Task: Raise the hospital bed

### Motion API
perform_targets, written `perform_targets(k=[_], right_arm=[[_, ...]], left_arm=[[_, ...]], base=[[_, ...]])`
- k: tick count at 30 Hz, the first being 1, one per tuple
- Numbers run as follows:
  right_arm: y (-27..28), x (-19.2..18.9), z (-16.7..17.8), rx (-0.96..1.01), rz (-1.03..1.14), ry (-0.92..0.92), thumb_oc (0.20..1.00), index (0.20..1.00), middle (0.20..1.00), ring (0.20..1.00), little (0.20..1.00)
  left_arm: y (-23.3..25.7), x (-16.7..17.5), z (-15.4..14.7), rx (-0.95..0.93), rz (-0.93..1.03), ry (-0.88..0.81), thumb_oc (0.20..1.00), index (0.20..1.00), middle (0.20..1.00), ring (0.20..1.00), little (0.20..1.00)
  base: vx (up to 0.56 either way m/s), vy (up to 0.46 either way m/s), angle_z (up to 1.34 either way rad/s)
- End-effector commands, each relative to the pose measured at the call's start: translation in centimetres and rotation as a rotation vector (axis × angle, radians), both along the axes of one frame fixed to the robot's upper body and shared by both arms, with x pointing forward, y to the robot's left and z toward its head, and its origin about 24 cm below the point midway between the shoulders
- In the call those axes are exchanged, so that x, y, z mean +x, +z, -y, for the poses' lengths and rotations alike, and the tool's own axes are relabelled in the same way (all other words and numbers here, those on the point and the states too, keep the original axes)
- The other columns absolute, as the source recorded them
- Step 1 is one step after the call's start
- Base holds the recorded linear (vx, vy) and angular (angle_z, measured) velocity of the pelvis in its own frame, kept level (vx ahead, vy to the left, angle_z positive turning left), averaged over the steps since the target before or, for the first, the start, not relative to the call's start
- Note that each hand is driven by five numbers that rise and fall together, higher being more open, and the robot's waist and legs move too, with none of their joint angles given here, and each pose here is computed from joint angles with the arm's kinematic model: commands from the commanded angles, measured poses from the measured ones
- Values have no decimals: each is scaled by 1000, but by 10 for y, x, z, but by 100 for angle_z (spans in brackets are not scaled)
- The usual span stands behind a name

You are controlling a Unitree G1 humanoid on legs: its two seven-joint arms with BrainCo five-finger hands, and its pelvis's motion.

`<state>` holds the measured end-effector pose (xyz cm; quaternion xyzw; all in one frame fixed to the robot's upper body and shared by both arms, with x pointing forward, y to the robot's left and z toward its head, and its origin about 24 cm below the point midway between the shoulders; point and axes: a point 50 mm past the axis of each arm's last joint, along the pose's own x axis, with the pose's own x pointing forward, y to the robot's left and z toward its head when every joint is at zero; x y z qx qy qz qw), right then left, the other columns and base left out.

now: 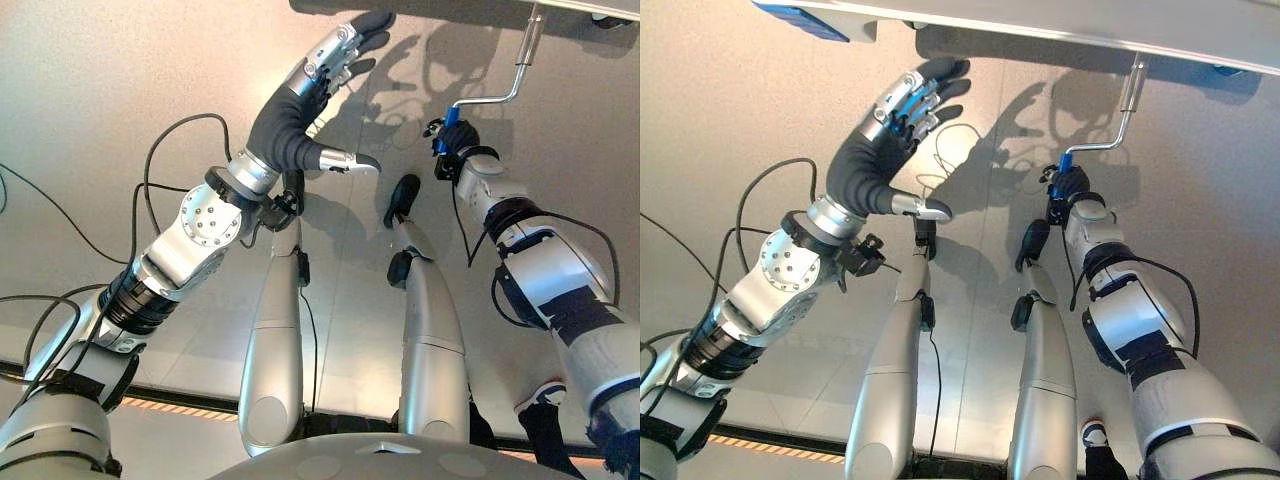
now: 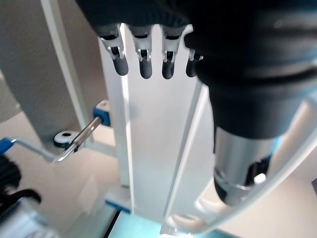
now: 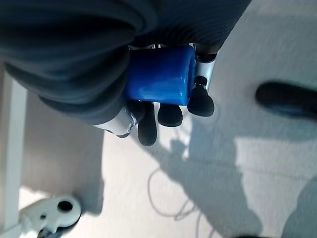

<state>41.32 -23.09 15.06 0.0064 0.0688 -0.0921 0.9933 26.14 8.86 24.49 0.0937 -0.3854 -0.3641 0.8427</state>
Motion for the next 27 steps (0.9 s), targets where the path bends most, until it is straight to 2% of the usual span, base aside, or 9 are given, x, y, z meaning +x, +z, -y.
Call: perform_targets(k=[1, 4, 5, 8, 11, 12, 16, 24, 27], right_arm=[[5, -17, 58, -65, -21, -155, 200, 200, 200, 200, 200], [1, -32, 90, -93, -55, -250, 200, 200, 200, 200, 200], [1, -32, 90, -93, -55, -251, 200, 200, 200, 200, 200], [-8, -58, 131, -95, -101, -383, 200, 200, 200, 200, 200], [-7, -69, 148, -88, -97, -438, 200, 200, 200, 200, 200], [-5, -81, 164, -78, -84, -496, 200, 200, 200, 200, 200], [2, -94, 182, -56, -33, -554, 200, 200, 200, 200, 200], [23, -90, 176, -7, 186, -501, 200, 200, 200, 200, 200], [48, -84, 114, 70, 518, -193, 200, 200, 200, 200, 200]], left_arm=[[11, -23, 10, -49, 75, -133, 1000, 1000, 1000, 1000, 1000], [12, -23, 7, -39, 78, -125, 1000, 1000, 1000, 1000, 1000], [12, -23, 7, -39, 78, -126, 1000, 1000, 1000, 1000, 1000], [11, -23, 4, -18, 78, -117, 1000, 1000, 1000, 1000, 1000], [11, -23, 3, -12, 77, -117, 1000, 1000, 1000, 1000, 1000], [10, -24, 0, -8, 78, -107, 1000, 1000, 1000, 1000, 1000], [10, -23, -6, -4, 82, -82, 1000, 1000, 1000, 1000, 1000], [9, -25, -17, -32, 82, -32, 1000, 1000, 1000, 1000, 1000], [11, -28, -32, -84, 93, 37, 1000, 1000, 1000, 1000, 1000]], base=[[0, 0, 0], [0, 0, 0], [-2, -11, -4], [0, 0, 0], [-4, -11, -3], [-2, -11, -5], [-1, -4, -1], [-2, -3, -2], [2, -23, -7]])
